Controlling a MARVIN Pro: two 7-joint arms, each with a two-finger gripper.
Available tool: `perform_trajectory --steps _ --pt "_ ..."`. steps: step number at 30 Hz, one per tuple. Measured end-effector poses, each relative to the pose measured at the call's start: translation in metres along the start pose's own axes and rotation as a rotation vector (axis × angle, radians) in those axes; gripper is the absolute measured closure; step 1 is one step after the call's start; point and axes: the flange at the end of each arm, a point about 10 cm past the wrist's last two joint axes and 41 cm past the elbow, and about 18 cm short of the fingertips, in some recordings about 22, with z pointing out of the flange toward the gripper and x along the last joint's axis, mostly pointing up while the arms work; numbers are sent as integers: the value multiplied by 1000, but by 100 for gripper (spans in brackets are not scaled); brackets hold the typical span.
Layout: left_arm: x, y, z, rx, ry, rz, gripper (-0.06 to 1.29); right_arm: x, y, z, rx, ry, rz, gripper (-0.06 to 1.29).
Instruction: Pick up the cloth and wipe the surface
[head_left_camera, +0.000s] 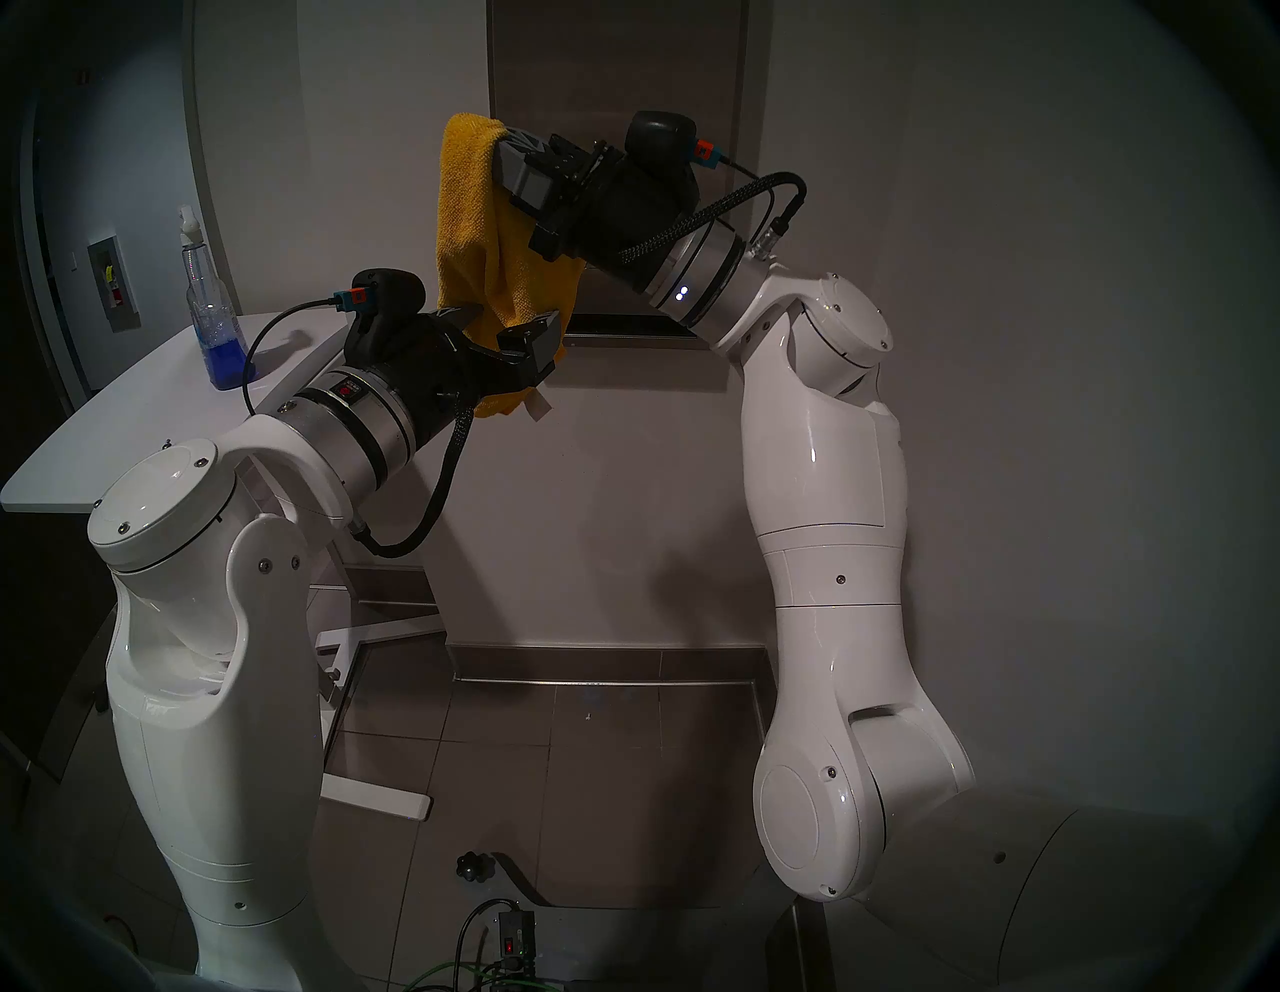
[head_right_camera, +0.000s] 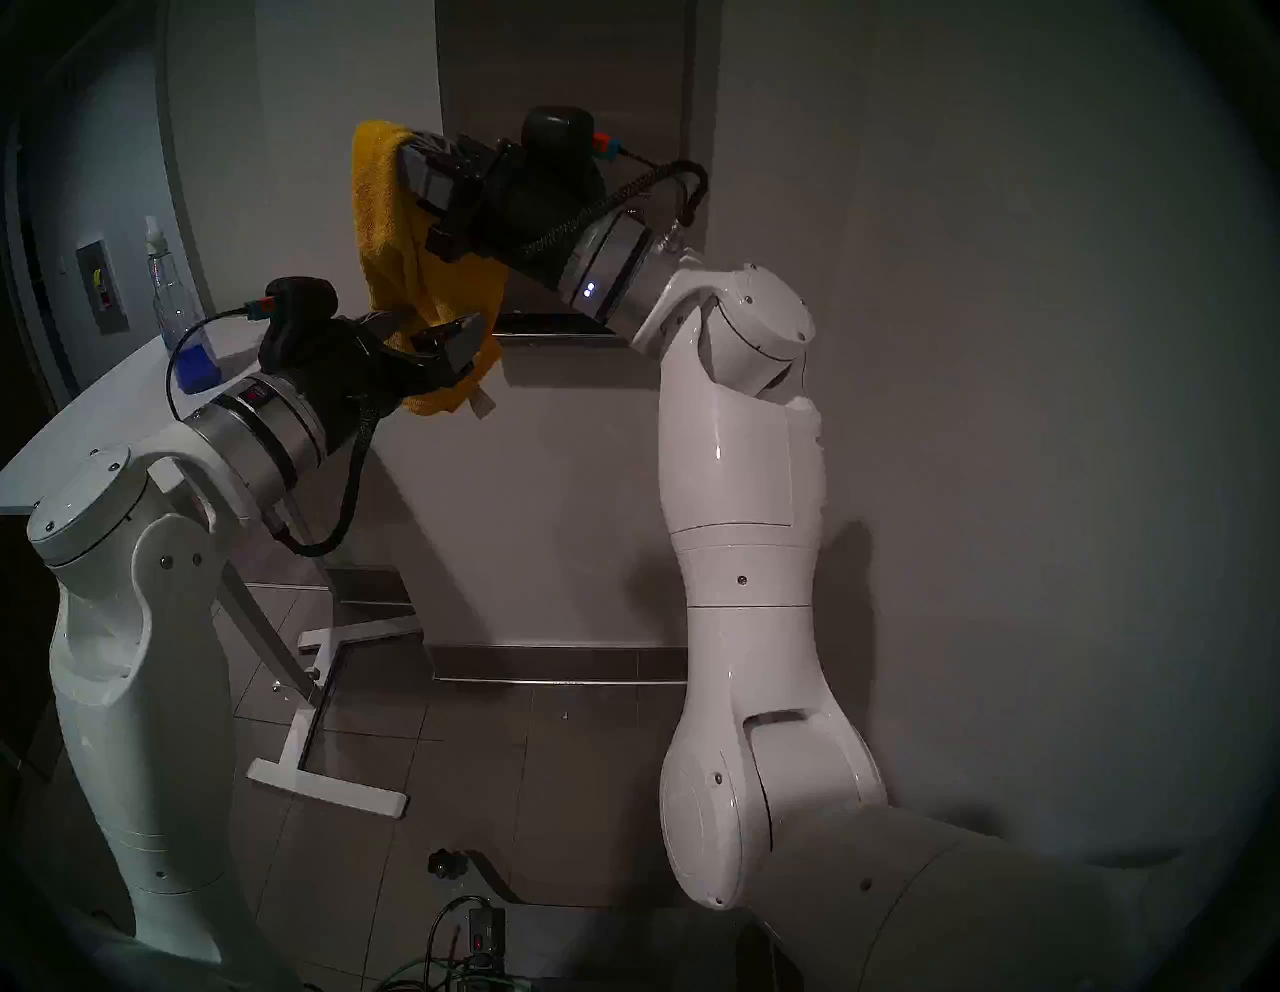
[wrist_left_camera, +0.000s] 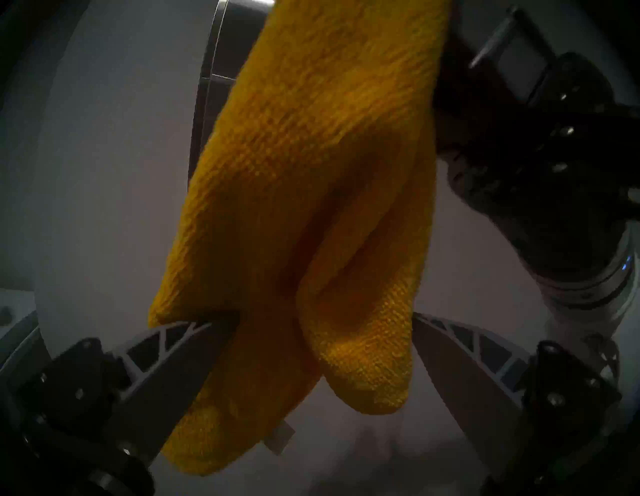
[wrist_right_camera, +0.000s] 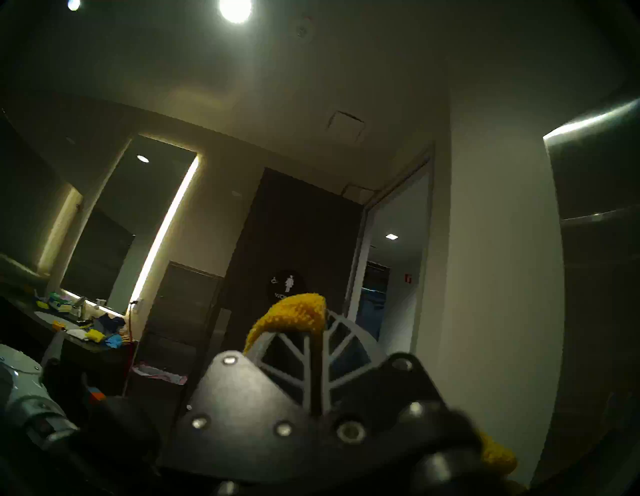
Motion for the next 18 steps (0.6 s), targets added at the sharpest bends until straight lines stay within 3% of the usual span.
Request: perform_trajectory --steps 11,12,13,15,18 --pt "2 -2 0 16 2 41 -3 18 -22 -2 18 -59 81 127" --pt "3 -3 0 19 3 47 39 18 -24 -2 14 -68 92 127" --pt "3 -3 0 23 3 55 118 19 -27 -3 9 -79 106 127" --pt "3 -4 -1 29 4 66 125 19 -30 -4 -1 -95 124 127" --pt "4 -5 -1 40 4 87 125 20 -36 -7 -24 -122 151 127"
